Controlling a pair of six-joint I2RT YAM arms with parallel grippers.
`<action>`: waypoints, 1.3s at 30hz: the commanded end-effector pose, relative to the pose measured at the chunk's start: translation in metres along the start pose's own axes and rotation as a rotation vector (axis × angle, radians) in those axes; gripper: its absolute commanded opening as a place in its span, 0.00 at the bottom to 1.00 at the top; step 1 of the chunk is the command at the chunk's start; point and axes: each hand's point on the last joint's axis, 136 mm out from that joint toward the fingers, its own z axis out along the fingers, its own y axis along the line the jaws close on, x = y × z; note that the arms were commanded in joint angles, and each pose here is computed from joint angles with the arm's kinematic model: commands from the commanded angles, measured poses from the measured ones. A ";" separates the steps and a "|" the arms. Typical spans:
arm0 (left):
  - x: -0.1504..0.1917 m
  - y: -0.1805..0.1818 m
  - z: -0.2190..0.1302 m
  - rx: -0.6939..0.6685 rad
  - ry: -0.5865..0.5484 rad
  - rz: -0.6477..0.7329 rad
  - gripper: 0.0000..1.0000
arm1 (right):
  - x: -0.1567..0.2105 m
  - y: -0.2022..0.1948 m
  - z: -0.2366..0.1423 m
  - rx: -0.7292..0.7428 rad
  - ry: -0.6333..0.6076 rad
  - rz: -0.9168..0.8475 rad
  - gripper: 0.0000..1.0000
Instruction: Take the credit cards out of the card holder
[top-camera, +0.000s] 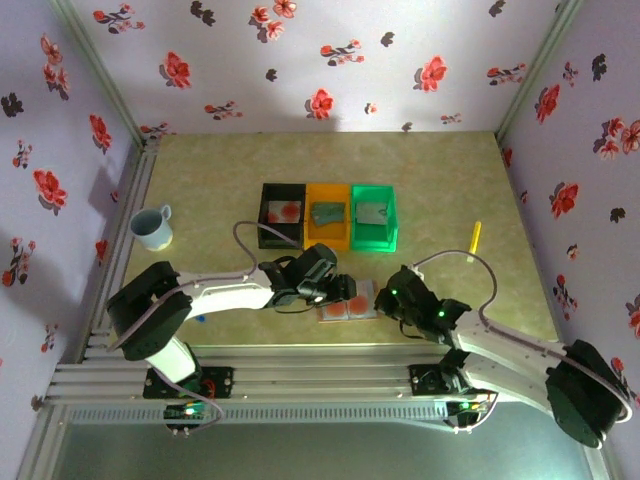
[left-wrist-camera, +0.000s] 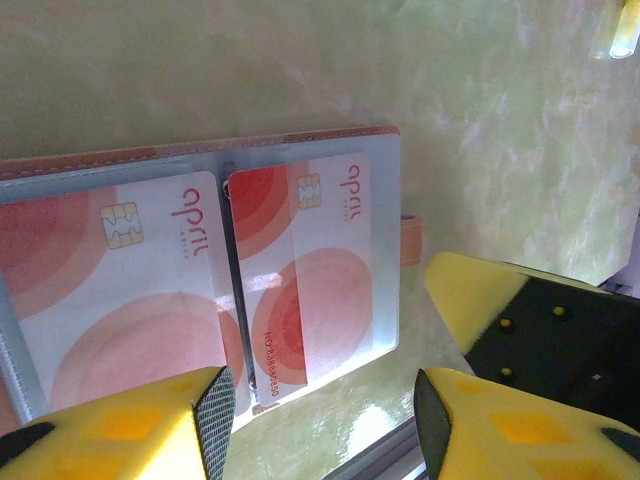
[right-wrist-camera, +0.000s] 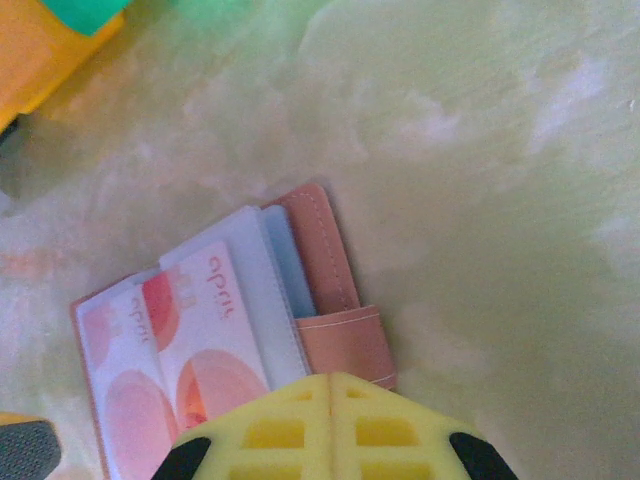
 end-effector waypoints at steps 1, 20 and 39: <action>0.000 -0.006 0.003 0.009 0.005 -0.007 0.52 | -0.004 0.015 0.002 -0.037 0.007 -0.014 0.00; 0.000 -0.005 0.006 0.007 0.008 -0.006 0.52 | -0.010 0.024 0.001 -0.040 -0.005 -0.028 0.00; -0.001 -0.011 0.013 0.016 0.019 -0.008 0.52 | 0.006 -0.013 0.023 0.050 0.021 -0.004 0.00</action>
